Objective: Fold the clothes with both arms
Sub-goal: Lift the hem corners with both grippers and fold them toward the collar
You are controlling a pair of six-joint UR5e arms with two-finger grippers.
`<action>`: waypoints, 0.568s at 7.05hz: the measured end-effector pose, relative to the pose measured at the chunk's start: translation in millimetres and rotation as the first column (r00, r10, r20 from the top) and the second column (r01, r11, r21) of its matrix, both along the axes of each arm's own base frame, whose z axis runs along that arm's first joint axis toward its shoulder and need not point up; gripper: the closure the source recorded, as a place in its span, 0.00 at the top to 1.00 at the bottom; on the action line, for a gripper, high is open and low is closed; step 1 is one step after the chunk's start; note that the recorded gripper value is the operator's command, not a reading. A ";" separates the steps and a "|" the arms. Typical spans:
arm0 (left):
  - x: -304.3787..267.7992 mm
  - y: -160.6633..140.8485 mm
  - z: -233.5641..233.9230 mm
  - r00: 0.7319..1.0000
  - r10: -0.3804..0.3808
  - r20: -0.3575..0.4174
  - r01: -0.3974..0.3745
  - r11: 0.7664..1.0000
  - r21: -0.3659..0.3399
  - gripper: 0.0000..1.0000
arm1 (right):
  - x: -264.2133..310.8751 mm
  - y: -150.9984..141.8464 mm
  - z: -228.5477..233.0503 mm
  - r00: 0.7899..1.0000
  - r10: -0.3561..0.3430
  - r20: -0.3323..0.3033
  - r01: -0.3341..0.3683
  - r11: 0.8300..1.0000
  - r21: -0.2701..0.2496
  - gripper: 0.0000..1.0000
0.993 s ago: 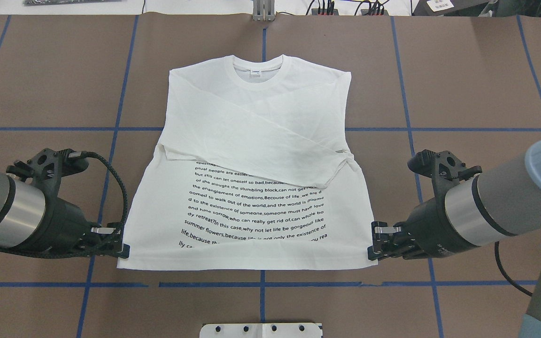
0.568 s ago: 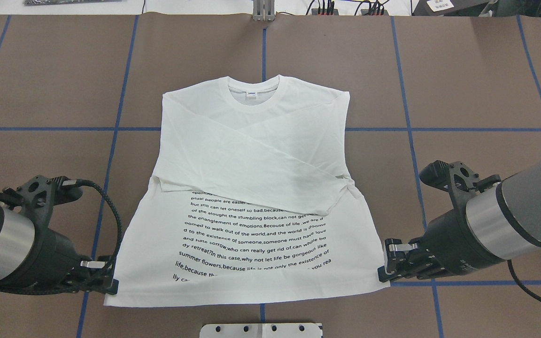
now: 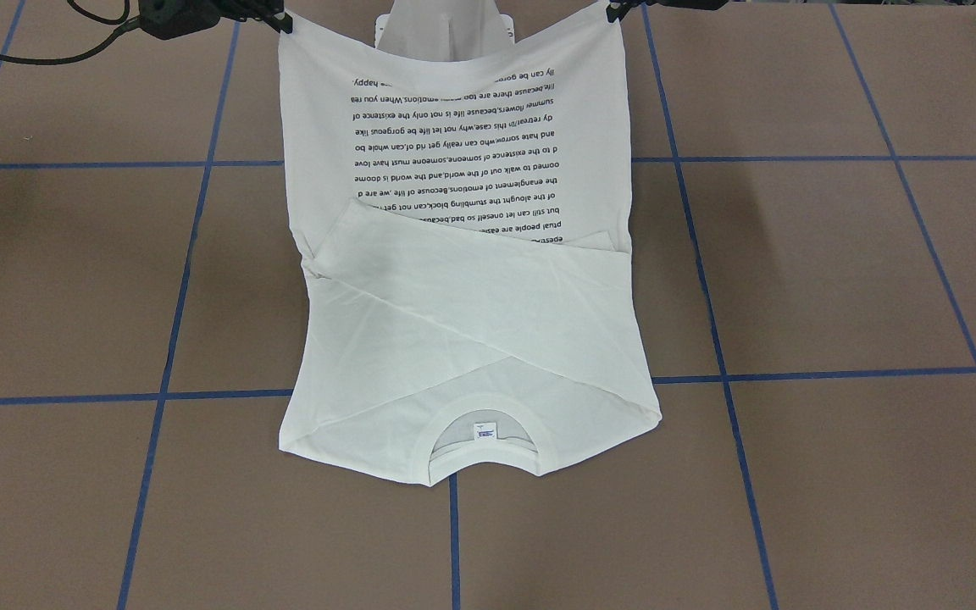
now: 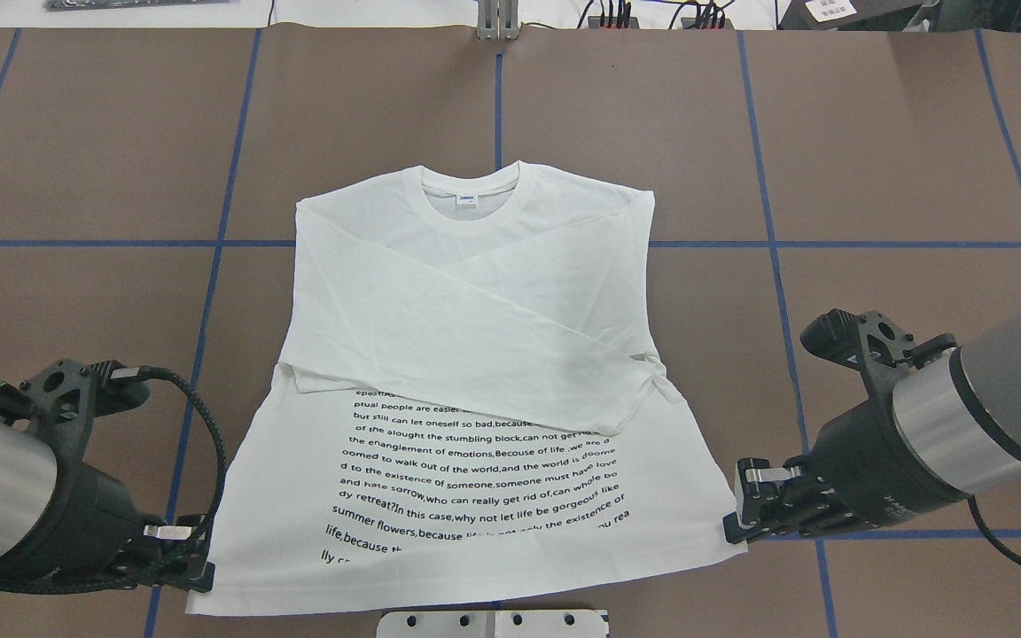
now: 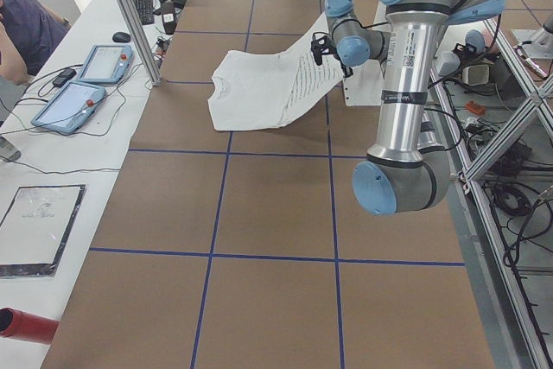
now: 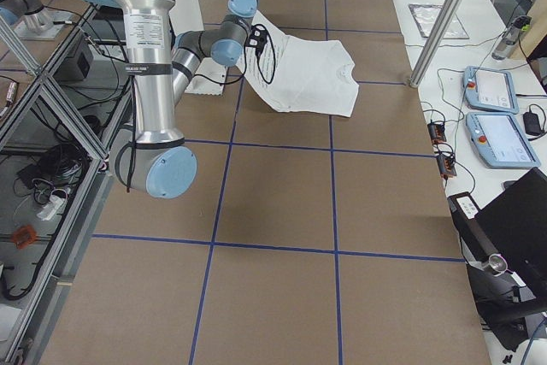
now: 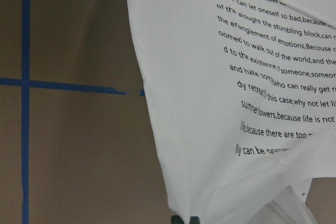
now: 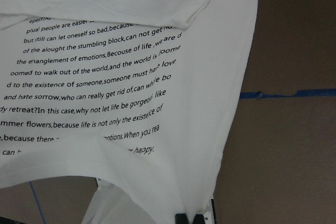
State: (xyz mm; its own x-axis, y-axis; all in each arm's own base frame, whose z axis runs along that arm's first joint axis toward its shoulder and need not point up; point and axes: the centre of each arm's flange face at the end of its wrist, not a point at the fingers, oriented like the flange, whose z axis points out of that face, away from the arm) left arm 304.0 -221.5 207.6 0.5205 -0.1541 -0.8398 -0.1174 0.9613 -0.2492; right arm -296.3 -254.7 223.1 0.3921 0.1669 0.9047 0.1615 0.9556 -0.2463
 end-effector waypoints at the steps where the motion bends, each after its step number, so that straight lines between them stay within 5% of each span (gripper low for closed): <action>1: 9.6 -6.8 1.6 1.000 -0.007 0.009 0.007 1.000 -0.003 0.00 | -1.7 -8.7 1.1 1.000 0.020 -0.004 -0.020 1.000 0.001 0.00; 4: 20.6 -69.4 20.1 0.991 -0.118 0.064 0.118 0.993 -0.007 0.00 | -8.4 -60.5 5.1 0.994 0.109 -0.020 -0.109 0.994 0.011 0.00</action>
State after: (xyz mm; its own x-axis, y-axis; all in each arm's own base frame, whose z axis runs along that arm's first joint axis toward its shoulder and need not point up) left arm 324.6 -290.9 227.7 0.5500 -0.2263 -0.8039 0.0129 0.9648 -0.2628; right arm -304.7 -315.2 228.2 0.3902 0.2011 0.8985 0.0510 0.9696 -0.2392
